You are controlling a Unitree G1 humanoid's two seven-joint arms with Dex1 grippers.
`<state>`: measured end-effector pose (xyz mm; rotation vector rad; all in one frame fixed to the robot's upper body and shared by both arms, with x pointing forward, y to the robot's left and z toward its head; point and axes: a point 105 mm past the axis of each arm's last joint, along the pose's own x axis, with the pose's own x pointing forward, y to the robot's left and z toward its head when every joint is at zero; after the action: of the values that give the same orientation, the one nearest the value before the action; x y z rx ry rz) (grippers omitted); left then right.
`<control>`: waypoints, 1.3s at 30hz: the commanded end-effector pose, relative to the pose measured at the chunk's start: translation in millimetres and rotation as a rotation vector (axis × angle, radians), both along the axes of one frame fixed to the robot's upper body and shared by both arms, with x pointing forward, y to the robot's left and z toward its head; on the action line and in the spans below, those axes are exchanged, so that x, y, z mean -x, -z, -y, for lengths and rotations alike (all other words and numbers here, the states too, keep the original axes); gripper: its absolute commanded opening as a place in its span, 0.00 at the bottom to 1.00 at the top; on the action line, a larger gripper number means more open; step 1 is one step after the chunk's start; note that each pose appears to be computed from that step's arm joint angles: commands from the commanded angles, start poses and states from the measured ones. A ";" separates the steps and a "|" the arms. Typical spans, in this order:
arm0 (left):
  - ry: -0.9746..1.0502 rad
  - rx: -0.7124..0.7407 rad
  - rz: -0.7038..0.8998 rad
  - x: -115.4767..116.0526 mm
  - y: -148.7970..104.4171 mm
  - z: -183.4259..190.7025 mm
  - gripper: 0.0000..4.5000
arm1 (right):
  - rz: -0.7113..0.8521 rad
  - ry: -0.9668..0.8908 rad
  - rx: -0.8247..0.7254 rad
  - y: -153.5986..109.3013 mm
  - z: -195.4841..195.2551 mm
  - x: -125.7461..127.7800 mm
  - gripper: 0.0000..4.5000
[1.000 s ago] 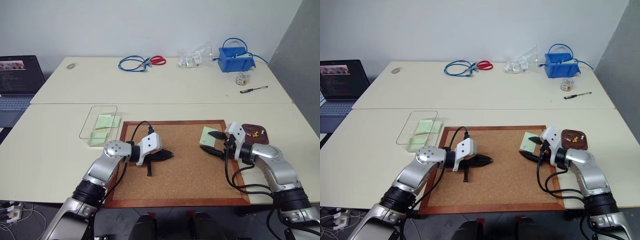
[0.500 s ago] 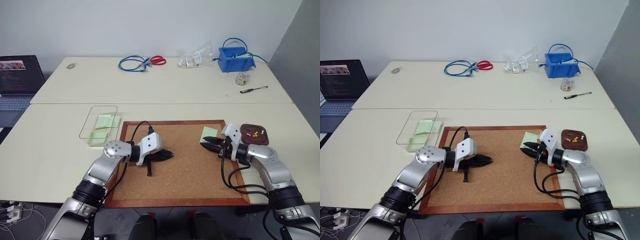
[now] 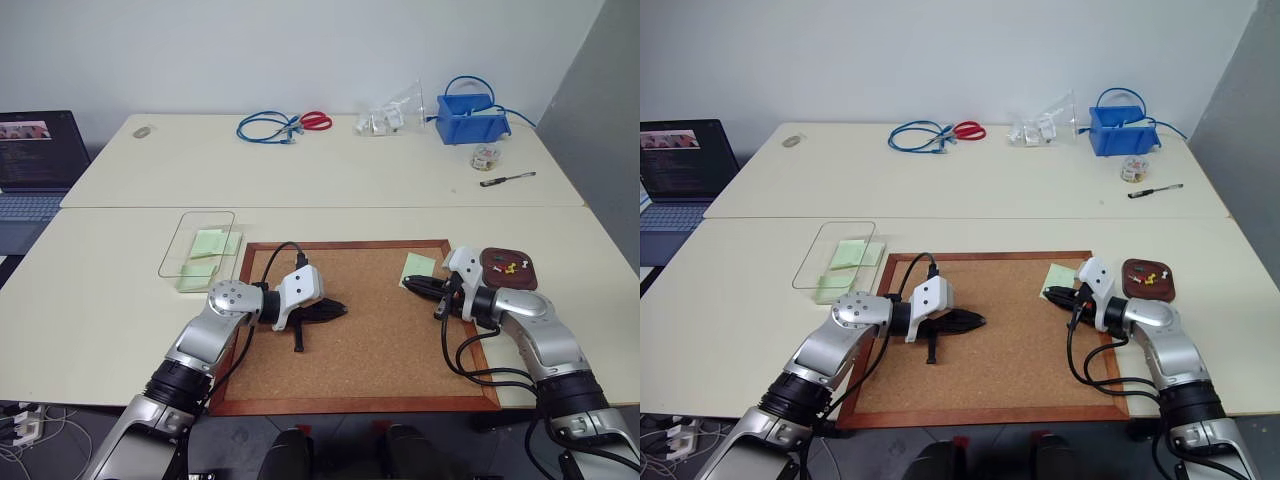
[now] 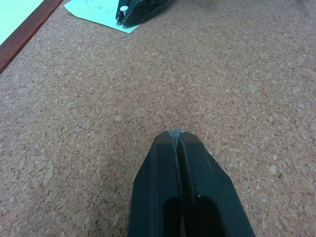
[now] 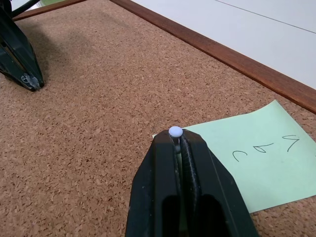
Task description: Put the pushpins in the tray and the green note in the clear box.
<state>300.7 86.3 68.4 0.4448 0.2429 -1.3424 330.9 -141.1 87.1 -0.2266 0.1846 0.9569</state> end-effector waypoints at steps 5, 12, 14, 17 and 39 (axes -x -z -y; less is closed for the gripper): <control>0.016 -0.122 -0.155 20.6 44.7 -10.4 0.00 | 0.170 -0.022 -0.061 -72.6 -1.3 3.2 0.02; 0.020 -0.120 -0.153 20.1 45.1 -8.9 0.00 | 0.162 -0.021 -0.064 -73.5 -5.6 4.8 0.02; 0.014 -0.115 -0.142 17.7 42.8 -9.1 0.00 | 0.163 -0.022 -0.063 -74.9 -5.4 5.3 0.02; -0.010 -0.065 -0.084 7.3 25.9 -6.7 0.00 | 0.162 -0.039 -0.063 -79.6 -6.0 9.7 0.02; 0.133 0.089 0.625 -55.8 -119.3 27.5 0.81 | 0.075 -0.156 -0.131 -122.4 -17.1 20.8 0.00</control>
<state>355.7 66.5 170.2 0.7044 -0.2433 -1.2849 314.7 -125.0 192.9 -0.1305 0.0859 1.0792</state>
